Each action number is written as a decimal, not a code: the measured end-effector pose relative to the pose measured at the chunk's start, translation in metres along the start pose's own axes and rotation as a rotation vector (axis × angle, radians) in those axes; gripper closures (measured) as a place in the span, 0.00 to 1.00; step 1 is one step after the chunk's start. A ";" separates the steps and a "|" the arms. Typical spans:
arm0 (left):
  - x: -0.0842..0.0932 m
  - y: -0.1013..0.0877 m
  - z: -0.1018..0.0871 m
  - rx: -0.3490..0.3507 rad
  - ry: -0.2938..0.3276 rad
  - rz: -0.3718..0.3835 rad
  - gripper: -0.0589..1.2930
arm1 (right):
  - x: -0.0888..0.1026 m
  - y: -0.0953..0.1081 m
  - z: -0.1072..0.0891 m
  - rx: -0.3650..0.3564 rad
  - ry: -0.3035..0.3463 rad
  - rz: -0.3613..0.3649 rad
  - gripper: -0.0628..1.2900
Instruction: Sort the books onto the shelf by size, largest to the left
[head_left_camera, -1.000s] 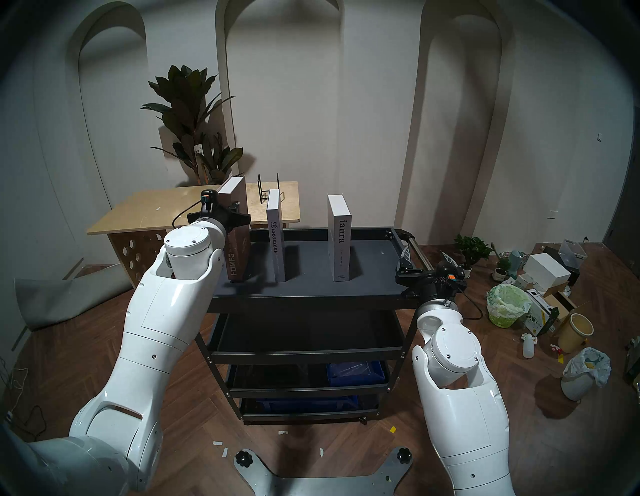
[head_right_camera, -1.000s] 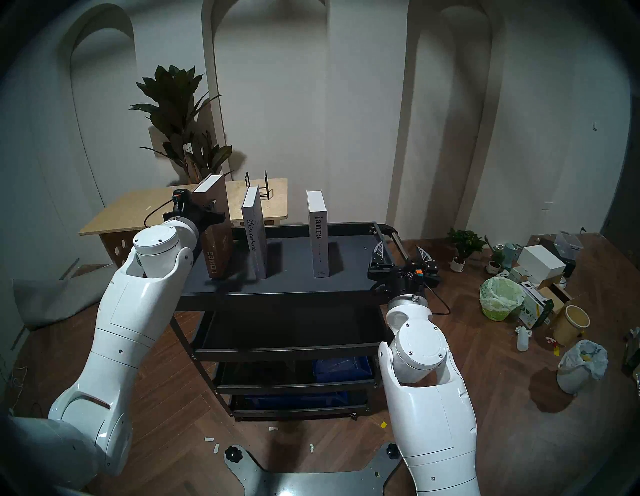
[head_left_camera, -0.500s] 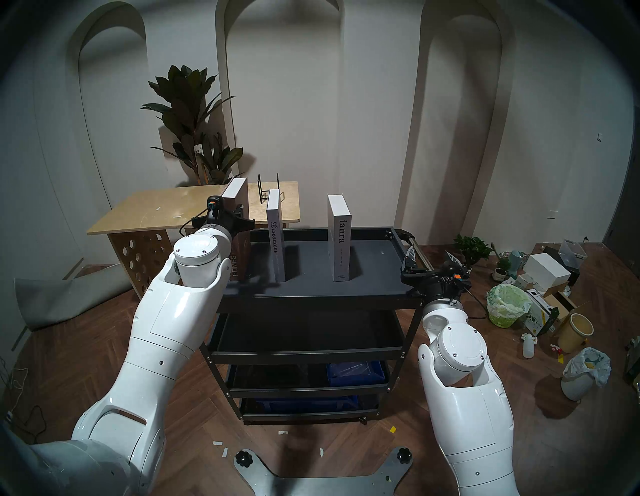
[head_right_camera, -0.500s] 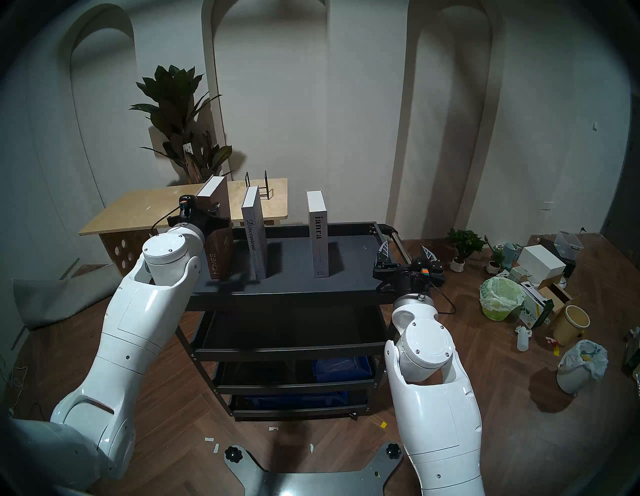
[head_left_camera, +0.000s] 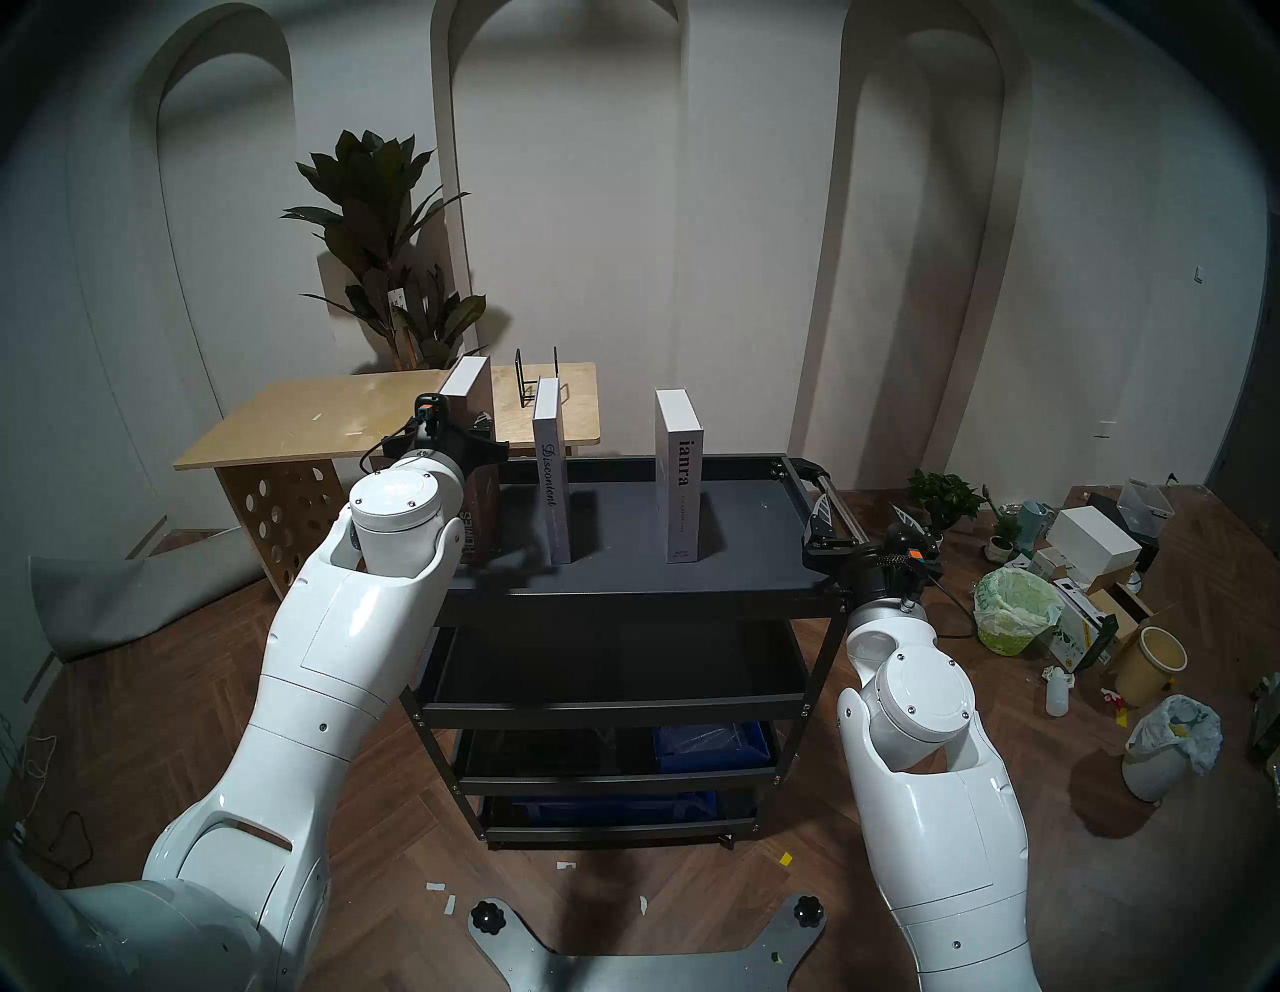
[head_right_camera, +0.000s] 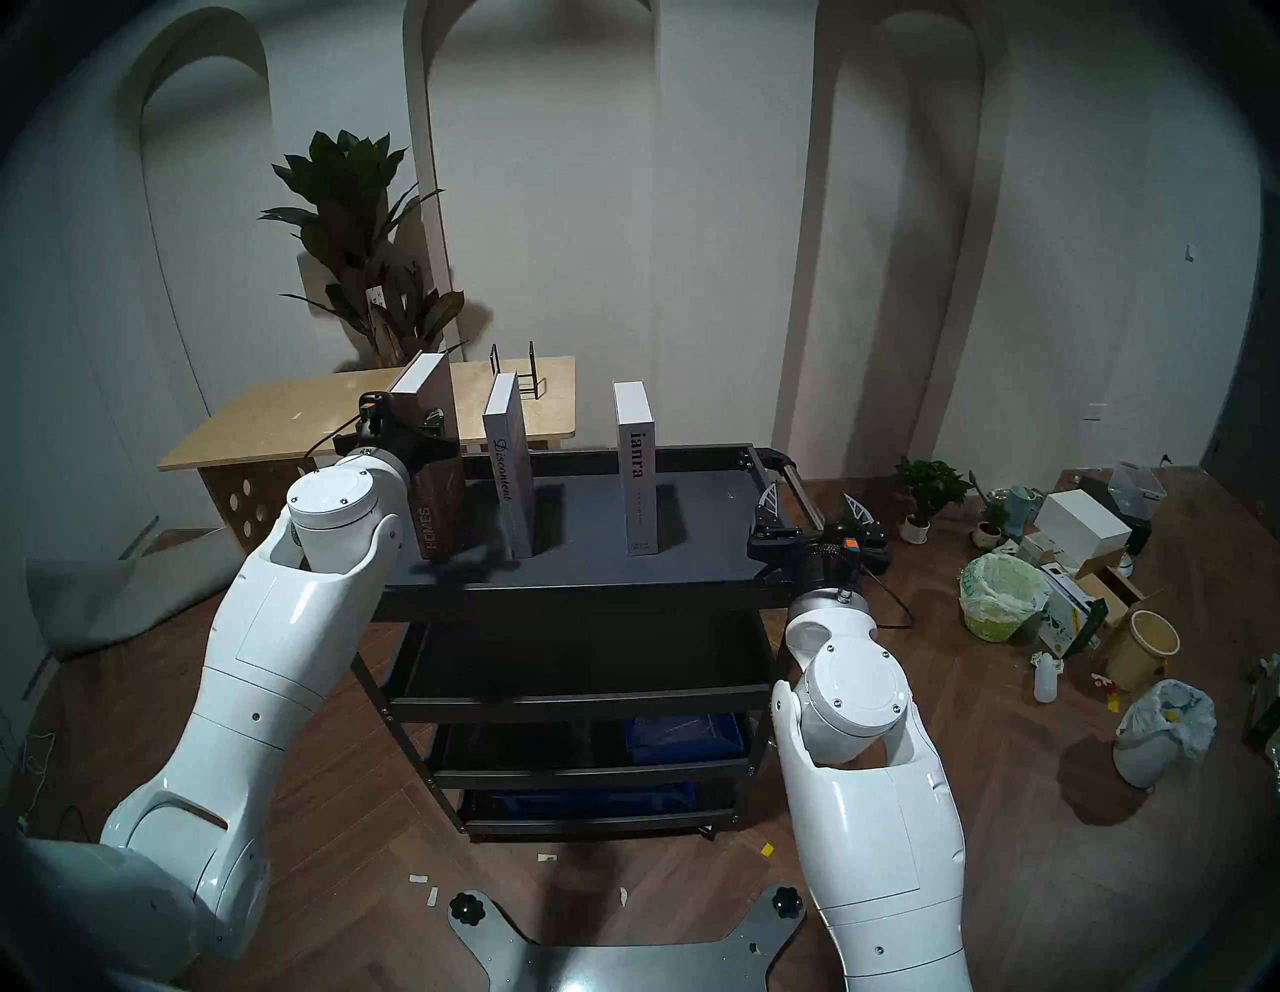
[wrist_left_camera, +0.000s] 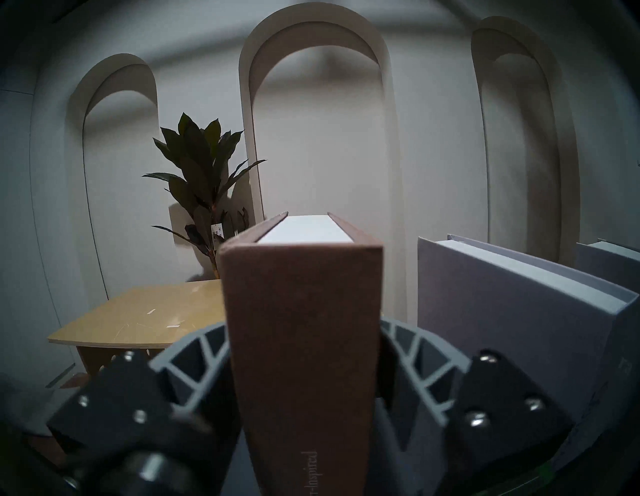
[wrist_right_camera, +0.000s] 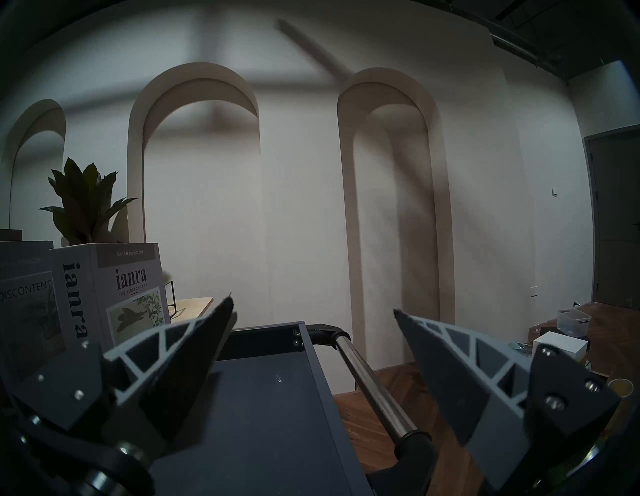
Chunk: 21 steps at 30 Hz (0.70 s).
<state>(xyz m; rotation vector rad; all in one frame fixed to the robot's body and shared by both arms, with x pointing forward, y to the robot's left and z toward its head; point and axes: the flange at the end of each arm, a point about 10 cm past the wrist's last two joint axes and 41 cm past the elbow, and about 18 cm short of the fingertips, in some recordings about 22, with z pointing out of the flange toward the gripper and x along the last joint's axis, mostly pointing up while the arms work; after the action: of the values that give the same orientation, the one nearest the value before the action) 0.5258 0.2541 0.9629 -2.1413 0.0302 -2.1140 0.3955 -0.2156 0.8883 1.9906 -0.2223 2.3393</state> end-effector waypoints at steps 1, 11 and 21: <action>-0.001 0.000 0.000 0.001 -0.004 0.000 0.53 | 0.000 0.000 0.000 0.001 -0.001 0.000 0.05; -0.002 -0.002 0.000 0.011 -0.011 0.001 0.14 | -0.004 -0.004 0.002 0.012 -0.007 0.004 0.05; 0.022 -0.007 -0.016 0.027 0.088 -0.009 0.06 | -0.003 -0.015 0.003 0.046 -0.009 0.013 0.05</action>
<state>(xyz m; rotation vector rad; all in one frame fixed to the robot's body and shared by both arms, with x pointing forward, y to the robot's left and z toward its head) 0.5101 0.2571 0.9856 -2.0361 0.0002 -2.1995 0.4011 -0.2007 0.8873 2.0264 -0.1832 2.3650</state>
